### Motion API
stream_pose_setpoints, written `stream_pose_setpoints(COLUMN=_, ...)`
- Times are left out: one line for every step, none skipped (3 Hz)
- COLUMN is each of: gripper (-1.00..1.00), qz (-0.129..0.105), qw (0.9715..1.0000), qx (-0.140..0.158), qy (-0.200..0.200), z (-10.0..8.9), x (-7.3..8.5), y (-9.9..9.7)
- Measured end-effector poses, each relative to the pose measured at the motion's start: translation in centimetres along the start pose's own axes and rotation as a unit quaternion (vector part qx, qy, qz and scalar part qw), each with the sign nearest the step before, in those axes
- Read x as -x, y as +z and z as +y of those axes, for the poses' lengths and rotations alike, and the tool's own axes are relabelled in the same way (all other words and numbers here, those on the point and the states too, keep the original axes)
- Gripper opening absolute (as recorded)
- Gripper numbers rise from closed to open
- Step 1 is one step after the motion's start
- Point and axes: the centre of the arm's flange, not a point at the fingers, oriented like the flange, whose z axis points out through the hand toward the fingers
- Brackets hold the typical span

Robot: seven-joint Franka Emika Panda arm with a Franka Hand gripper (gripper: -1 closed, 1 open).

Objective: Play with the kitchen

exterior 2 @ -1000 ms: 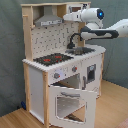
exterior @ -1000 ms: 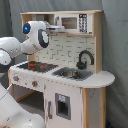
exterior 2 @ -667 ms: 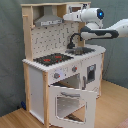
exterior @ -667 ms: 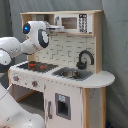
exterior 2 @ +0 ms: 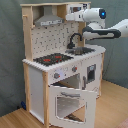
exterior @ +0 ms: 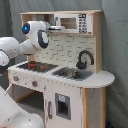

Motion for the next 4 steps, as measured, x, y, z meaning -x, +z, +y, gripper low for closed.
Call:
stream_pose_setpoints(gripper=-1.0, qz=0.005, qw=0.9999, qx=0.004, qy=0.008, z=-0.4, x=0.1, y=-1.4)
stream_pose_setpoints(gripper=-1.0, qz=0.006, qw=0.9997, qx=0.019, qy=0.014, z=-0.9, x=0.3, y=-2.6)
stream_pose_setpoints(gripper=-1.0, qz=0.007, qw=0.9992, qx=0.035, qy=0.015, z=-1.5, x=0.4, y=-3.7)
stream_pose_setpoints(gripper=-1.0, qz=0.016, qw=0.9986, qx=0.048, qy=0.017, z=-2.1, x=0.8, y=-4.4)
